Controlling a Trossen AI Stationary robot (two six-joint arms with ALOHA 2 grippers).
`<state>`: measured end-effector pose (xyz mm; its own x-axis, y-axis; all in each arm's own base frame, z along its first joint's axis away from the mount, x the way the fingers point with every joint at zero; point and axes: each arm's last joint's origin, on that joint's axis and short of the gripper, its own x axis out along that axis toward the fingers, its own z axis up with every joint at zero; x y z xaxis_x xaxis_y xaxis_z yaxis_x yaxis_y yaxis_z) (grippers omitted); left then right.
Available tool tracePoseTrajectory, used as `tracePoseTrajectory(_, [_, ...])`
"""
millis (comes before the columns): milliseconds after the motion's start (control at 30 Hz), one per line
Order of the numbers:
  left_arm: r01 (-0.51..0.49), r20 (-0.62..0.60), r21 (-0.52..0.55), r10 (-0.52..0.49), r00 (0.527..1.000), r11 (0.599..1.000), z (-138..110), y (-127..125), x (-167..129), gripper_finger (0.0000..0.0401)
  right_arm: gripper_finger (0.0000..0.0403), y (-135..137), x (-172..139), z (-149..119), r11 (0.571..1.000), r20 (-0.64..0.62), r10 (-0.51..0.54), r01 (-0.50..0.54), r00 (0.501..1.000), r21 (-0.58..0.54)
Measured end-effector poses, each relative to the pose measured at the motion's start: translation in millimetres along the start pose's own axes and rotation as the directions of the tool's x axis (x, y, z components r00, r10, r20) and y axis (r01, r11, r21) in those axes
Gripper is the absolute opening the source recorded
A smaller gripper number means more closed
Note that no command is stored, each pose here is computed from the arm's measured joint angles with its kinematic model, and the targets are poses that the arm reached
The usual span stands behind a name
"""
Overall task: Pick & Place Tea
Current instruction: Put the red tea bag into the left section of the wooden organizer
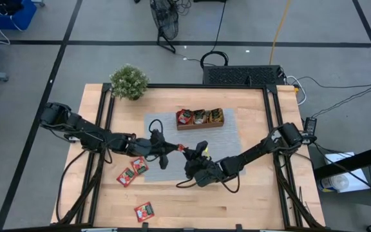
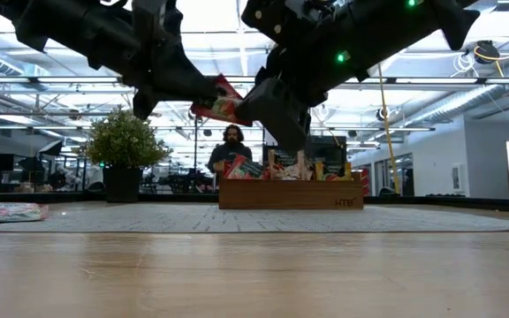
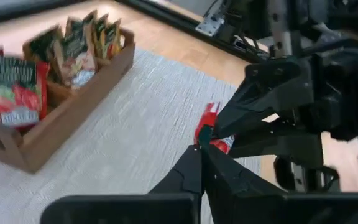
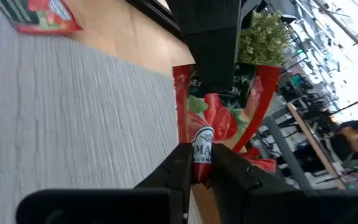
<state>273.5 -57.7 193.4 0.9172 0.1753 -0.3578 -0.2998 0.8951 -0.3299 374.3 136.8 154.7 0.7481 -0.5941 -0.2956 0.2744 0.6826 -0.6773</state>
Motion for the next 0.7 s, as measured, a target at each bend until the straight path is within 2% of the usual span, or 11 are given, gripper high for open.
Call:
tracePoseTrajectory(233, [-0.053, 0.049, 0.195, 0.044, 0.998, 0.979, 15.9, 7.6, -9.6, 0.0005, 0.0045, 4.9, -8.0, -1.1, 0.998, -0.012, 0.034, -0.033, 0.999, 0.061])
tracePoseTrajectory(333, [-0.156, 0.130, 0.187, 0.133, 0.983, 0.970, 31.4, 18.9, -12.6, 0.0004, 0.0059, 14.4, -12.5, -8.0, 0.980, -0.016, 0.186, -0.184, 0.982, 0.068])
tracePoseTrajectory(367, [-0.173, 0.135, 0.181, 0.150, 0.979, 0.968, 34.4, 22.7, -13.6, 0.0004, 0.0066, 16.7, -13.4, -8.6, 0.966, -0.012, 0.247, -0.245, 0.969, 0.088])
tracePoseTrajectory(433, [-0.180, 0.130, 0.192, 0.157, 0.979, 0.965, 38.4, 29.5, -14.0, 0.0004, 0.0081, 11.5, -13.0, -5.0, 0.946, -0.002, 0.298, -0.296, 0.954, 0.132])
tracePoseTrajectory(567, [-0.175, 0.097, 0.250, 0.155, 0.983, 0.952, 52.8, 43.0, -13.0, 0.0003, 0.0108, -0.5, -14.5, -8.0, 0.959, -0.067, 0.274, -0.267, 0.959, 0.093])
tracePoseTrajectory(700, [-0.205, -0.084, 0.332, 0.245, 0.966, 0.921, 71.1, 55.2, -5.2, 0.0002, 0.0124, -27.9, -25.2, -2.2, 0.978, -0.106, 0.192, -0.181, 0.976, 0.106])
